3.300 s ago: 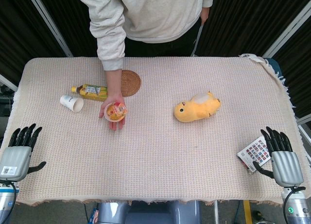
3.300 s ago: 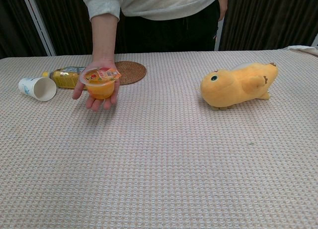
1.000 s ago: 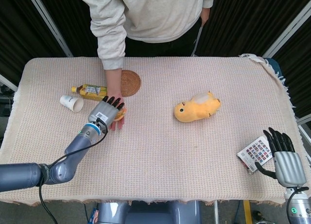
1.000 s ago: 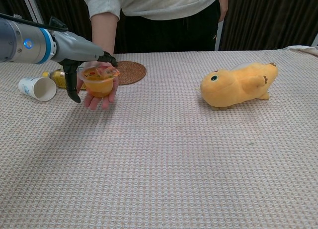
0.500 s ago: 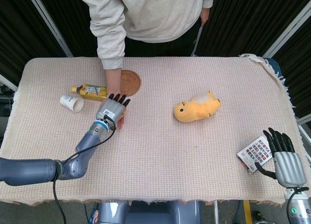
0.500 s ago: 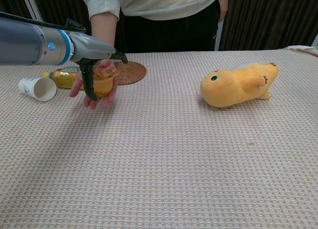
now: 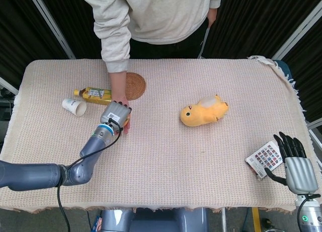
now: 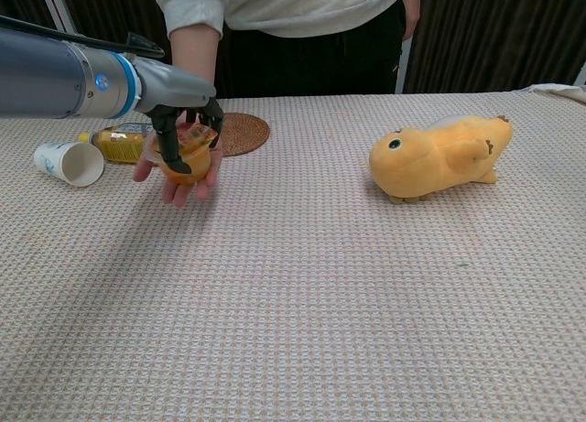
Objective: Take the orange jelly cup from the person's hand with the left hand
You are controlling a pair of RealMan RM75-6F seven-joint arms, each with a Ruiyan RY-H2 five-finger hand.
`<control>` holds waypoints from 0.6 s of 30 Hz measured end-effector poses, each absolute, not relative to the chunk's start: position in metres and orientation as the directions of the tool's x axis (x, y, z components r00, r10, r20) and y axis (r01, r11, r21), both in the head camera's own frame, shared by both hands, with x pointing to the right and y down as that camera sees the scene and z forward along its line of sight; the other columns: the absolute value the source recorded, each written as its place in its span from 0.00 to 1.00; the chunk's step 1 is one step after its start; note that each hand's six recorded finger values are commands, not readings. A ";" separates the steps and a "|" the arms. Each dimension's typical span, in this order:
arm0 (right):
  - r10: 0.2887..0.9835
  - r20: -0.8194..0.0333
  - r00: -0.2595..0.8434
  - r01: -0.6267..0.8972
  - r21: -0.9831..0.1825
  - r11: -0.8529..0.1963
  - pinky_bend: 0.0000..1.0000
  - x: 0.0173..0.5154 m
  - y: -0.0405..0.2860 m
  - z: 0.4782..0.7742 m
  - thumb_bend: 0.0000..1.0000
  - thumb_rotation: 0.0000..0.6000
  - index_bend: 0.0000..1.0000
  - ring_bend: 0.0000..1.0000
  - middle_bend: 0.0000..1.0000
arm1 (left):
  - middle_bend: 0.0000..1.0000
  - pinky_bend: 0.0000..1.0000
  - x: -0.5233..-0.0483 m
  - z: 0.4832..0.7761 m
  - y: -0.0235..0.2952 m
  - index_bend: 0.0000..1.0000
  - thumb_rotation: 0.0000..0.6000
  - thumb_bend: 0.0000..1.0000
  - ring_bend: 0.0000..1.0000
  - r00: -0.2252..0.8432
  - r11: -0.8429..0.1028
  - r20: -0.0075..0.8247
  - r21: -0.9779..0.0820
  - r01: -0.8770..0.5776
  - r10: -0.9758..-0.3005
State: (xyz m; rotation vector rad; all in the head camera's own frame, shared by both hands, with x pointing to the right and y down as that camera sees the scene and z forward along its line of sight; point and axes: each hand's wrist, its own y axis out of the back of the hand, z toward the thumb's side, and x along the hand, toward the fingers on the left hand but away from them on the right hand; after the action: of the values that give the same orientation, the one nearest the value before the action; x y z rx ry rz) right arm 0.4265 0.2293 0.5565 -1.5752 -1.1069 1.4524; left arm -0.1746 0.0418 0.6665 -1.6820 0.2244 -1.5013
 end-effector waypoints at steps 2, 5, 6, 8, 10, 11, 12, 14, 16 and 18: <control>0.925 -0.380 -0.003 0.121 -0.918 -0.377 0.00 0.427 0.229 0.556 0.14 1.00 0.00 0.00 0.00 | 0.50 0.49 -0.172 0.664 0.040 0.57 1.00 0.65 0.42 0.275 -0.617 0.718 -0.693 0.373 -0.640; 0.925 -0.380 -0.006 0.122 -0.918 -0.377 0.00 0.427 0.229 0.557 0.14 1.00 0.00 0.00 0.00 | 0.57 0.54 -0.169 0.658 0.038 0.65 1.00 0.71 0.47 0.295 -0.602 0.692 -0.720 0.346 -0.658; 0.925 -0.380 -0.006 0.121 -0.918 -0.377 0.00 0.428 0.229 0.557 0.14 1.00 0.00 0.00 0.00 | 0.58 0.55 -0.168 0.656 0.037 0.67 1.00 0.72 0.48 0.302 -0.597 0.685 -0.727 0.339 -0.663; 0.925 -0.380 -0.007 0.120 -0.918 -0.377 0.00 0.428 0.229 0.557 0.14 1.00 0.00 0.00 0.00 | 0.59 0.55 -0.166 0.652 0.036 0.69 1.00 0.73 0.49 0.317 -0.585 0.668 -0.743 0.326 -0.673; 0.925 -0.380 -0.007 0.120 -0.919 -0.376 0.00 0.428 0.229 0.556 0.14 1.00 0.00 0.00 0.00 | 0.59 0.56 -0.165 0.648 0.036 0.69 1.00 0.73 0.49 0.331 -0.577 0.656 -0.755 0.313 -0.679; 0.925 -0.379 -0.007 0.120 -0.919 -0.375 0.00 0.428 0.229 0.556 0.14 1.00 0.00 0.00 0.00 | 0.59 0.56 -0.164 0.645 0.036 0.69 1.00 0.73 0.49 0.340 -0.572 0.648 -0.761 0.306 -0.681; 0.925 -0.379 -0.007 0.120 -0.919 -0.376 0.00 0.428 0.229 0.556 0.14 1.00 0.00 0.00 0.00 | 0.59 0.56 -0.164 0.643 0.036 0.69 1.00 0.73 0.49 0.347 -0.568 0.643 -0.766 0.300 -0.683; 0.925 -0.380 -0.008 0.120 -0.919 -0.376 0.00 0.428 0.229 0.556 0.14 1.00 0.00 0.00 0.00 | 0.59 0.56 -0.164 0.637 0.037 0.69 1.00 0.73 0.49 0.359 -0.562 0.632 -0.775 0.291 -0.687; 0.925 -0.380 -0.009 0.121 -0.918 -0.377 0.00 0.428 0.229 0.556 0.14 1.00 0.00 0.00 0.00 | 0.59 0.56 -0.164 0.631 0.037 0.69 1.00 0.73 0.49 0.367 -0.559 0.625 -0.780 0.280 -0.689; 0.924 -0.381 -0.012 0.123 -0.918 -0.377 0.00 0.428 0.229 0.557 0.14 1.00 0.00 0.00 0.00 | 0.59 0.56 -0.166 0.622 0.038 0.69 1.00 0.73 0.49 0.378 -0.552 0.615 -0.789 0.270 -0.692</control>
State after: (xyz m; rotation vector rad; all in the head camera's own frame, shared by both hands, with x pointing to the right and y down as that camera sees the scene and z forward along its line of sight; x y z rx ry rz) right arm 0.4283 0.2292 0.5565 -1.5695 -1.1142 1.4621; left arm -0.1659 0.0385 0.6220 -1.7288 0.3736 -1.3280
